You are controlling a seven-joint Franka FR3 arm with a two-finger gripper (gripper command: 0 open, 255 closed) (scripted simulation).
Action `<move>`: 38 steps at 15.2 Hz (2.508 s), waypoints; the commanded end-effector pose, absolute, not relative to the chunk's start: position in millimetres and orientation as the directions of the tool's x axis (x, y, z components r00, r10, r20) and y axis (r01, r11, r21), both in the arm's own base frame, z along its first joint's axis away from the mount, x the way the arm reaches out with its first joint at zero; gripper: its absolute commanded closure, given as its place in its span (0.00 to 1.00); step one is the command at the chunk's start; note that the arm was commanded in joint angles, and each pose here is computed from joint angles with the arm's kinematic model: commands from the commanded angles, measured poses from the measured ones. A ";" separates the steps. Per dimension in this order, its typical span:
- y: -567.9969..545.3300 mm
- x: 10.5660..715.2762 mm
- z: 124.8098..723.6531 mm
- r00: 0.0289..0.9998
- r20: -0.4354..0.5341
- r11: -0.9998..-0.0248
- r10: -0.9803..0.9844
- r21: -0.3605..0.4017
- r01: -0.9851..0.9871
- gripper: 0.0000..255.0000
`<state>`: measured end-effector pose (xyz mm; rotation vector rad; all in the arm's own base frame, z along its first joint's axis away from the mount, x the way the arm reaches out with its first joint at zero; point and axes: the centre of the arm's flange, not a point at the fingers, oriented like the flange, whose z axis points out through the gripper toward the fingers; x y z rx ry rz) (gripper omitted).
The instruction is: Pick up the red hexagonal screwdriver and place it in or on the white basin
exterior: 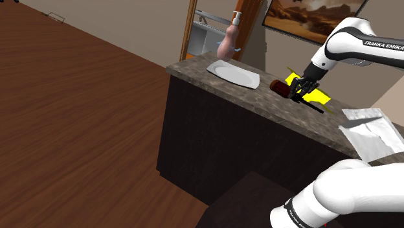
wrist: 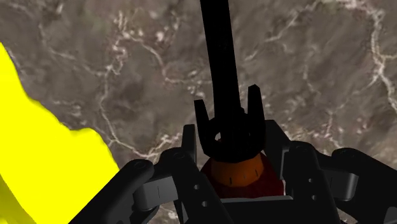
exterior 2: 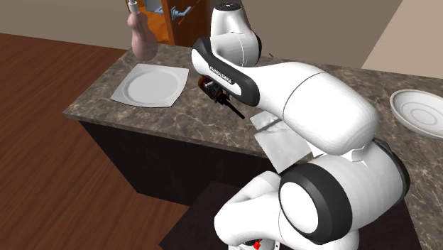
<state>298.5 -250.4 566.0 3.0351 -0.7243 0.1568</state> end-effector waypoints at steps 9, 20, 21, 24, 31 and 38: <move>-250.1 298.7 617.7 0.887 0.102 -0.892 -0.450 -0.006 -0.451 1.00; -250.1 298.7 675.8 0.887 0.102 -0.892 -0.450 -0.006 -0.451 1.00; -250.1 298.7 681.1 0.887 0.102 -0.892 -0.450 -0.006 -0.451 1.00; -250.1 298.7 696.9 0.887 0.102 -0.892 -0.450 -0.006 -0.451 1.00; -252.3 285.7 726.9 0.887 0.102 -0.892 -0.450 -0.006 -0.451 1.00; -267.6 194.5 728.0 0.887 0.102 -0.892 -0.450 -0.006 -0.451 1.00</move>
